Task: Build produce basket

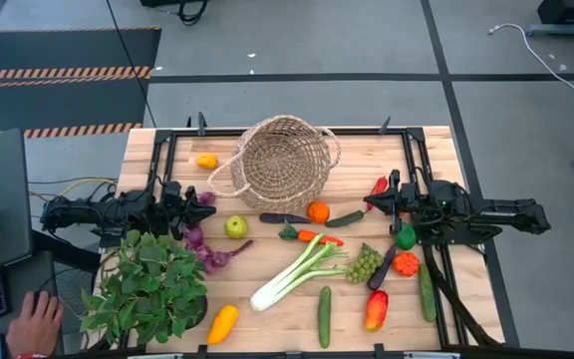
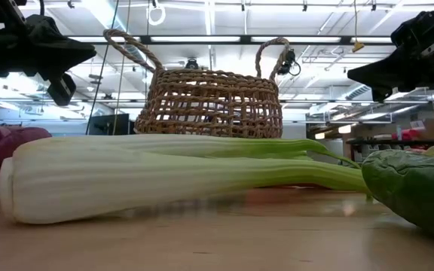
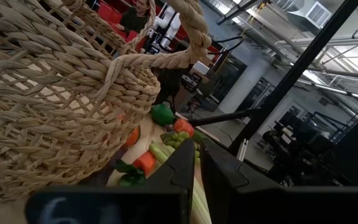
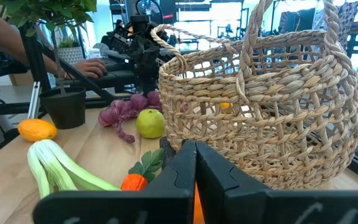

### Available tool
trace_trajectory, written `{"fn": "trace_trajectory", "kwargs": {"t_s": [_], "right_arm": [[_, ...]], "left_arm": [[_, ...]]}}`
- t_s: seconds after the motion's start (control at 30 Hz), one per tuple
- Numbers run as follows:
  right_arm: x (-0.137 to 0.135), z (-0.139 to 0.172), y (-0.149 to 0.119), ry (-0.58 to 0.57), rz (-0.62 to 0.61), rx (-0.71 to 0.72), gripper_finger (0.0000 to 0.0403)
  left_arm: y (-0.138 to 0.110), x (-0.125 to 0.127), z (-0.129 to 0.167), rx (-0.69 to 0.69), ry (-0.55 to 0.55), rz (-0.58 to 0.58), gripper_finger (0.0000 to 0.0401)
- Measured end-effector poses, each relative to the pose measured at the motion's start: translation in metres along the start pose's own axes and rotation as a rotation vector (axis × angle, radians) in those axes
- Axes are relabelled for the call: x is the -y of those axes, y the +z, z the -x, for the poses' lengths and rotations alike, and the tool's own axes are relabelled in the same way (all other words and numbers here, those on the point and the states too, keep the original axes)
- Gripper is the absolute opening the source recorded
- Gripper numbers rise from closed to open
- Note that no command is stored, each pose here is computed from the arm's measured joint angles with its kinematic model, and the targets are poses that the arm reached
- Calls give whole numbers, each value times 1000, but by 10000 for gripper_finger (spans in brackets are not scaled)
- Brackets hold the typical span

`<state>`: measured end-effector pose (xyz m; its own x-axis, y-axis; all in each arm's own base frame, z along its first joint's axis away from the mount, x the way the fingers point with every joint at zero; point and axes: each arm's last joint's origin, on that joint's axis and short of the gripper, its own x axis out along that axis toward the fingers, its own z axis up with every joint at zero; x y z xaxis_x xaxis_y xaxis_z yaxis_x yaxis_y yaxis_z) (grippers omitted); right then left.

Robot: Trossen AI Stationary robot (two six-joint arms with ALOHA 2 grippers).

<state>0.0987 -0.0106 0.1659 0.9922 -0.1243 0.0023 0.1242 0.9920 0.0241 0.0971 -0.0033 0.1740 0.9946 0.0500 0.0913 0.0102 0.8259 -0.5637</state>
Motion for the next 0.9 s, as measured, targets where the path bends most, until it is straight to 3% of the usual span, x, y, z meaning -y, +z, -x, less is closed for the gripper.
{"fn": "trace_trajectory", "kwargs": {"t_s": [0.9], "right_arm": [[0, 0, 0, 0, 0, 0, 11]], "left_arm": [[0, 0, 0, 0, -1, 0, 36]]}}
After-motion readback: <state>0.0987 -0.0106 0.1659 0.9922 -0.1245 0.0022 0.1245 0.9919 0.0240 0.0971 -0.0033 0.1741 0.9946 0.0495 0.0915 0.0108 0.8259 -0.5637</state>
